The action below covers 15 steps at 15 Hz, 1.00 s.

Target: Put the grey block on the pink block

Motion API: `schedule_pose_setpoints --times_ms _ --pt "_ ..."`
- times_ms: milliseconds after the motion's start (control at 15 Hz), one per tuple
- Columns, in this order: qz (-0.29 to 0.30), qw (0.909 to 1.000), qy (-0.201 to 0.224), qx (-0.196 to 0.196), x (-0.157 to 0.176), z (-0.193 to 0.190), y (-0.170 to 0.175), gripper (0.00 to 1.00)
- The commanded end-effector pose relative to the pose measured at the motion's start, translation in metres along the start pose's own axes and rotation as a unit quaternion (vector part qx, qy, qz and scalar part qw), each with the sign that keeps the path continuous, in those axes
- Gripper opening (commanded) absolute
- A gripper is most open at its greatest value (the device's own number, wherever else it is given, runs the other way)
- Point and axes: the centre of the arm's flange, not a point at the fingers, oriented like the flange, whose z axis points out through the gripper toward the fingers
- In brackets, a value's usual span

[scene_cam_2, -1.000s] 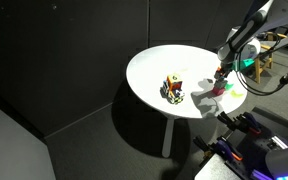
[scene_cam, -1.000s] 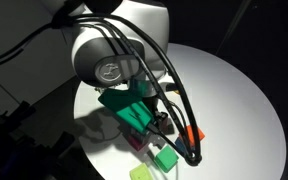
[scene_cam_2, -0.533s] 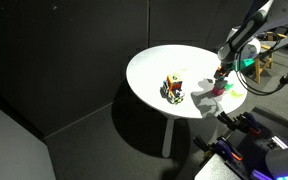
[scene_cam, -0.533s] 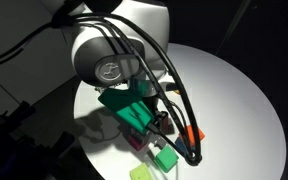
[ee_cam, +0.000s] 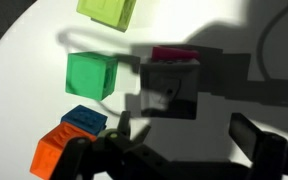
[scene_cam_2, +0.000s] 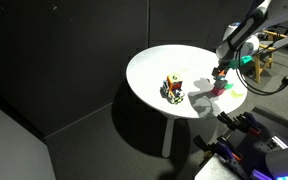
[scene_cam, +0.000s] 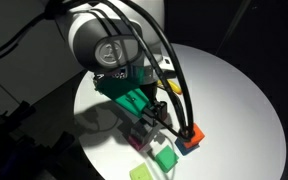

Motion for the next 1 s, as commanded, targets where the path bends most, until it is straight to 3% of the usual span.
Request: schedule_pose_setpoints --times_ms 0,200,533,933 --pt "0.021 0.9993 -0.013 -0.027 0.005 -0.014 -0.025 1.00" --pt "0.024 0.9990 -0.012 -0.036 0.011 -0.017 -0.054 1.00" --pt "-0.007 0.9995 -0.023 -0.020 0.010 -0.030 -0.104 1.00" --pt "-0.033 0.9991 -0.026 0.001 -0.005 -0.060 -0.129 1.00"
